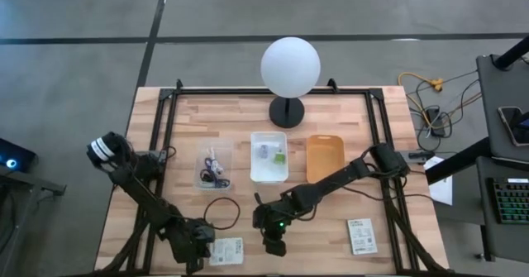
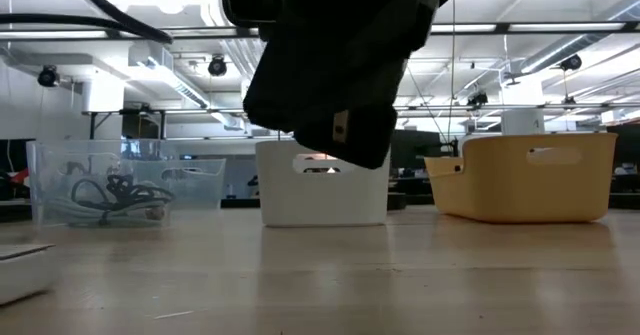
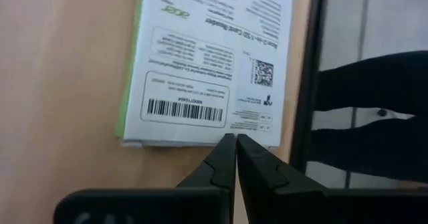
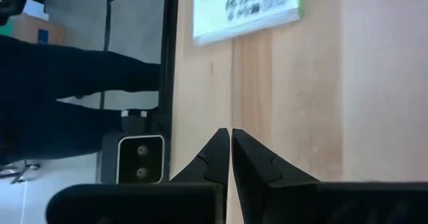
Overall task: Pick and place items into bin
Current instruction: Put the left white card reader box into the yellow bin
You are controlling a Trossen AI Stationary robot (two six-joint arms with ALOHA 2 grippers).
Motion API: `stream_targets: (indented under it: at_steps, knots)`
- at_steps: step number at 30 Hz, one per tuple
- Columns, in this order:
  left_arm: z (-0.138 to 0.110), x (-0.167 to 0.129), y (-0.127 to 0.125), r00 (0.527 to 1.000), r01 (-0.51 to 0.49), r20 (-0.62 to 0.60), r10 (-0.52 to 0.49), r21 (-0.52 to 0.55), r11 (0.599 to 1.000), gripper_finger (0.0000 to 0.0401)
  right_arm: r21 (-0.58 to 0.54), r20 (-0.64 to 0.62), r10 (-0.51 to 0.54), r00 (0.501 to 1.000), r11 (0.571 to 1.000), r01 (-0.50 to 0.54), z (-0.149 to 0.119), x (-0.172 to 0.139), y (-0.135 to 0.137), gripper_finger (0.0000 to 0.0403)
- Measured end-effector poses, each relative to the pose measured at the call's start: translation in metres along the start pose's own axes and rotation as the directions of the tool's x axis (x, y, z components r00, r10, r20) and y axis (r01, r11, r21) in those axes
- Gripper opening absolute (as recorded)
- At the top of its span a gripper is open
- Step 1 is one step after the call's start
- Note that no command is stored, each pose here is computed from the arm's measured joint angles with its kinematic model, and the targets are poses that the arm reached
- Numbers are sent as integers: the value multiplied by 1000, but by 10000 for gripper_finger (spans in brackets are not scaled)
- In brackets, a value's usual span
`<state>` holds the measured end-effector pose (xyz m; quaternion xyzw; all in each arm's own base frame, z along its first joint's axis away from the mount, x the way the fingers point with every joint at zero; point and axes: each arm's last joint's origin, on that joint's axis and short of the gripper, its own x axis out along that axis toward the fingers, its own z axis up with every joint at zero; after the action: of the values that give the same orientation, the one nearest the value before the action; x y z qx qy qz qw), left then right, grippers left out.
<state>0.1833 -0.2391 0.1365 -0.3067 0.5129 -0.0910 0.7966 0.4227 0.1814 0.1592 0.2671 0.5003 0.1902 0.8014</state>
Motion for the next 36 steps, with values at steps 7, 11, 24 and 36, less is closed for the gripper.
stream_targets:
  at_steps: [7, 11, 24, 36]
  knots:
    - [39, 26, 8, 976, 26, 213, -45, 88, 996, 0, -27, 9, -18, 1000, 999, 19, 0, 0, 0, 9]
    - [64, 24, 18, 961, -31, 277, -6, 127, 991, 0, -13, -6, -34, 999, 999, 34, -5, 2, -5, 9]
    - [67, -39, 14, 965, -87, 259, 45, 152, 985, 0, 21, 68, -260, 963, 966, 259, -20, -30, 14, 9]
    - [68, -52, 13, 962, 16, 271, -8, -27, 1000, 0, 175, 138, -305, 942, 944, 280, -76, -41, 20, 9]
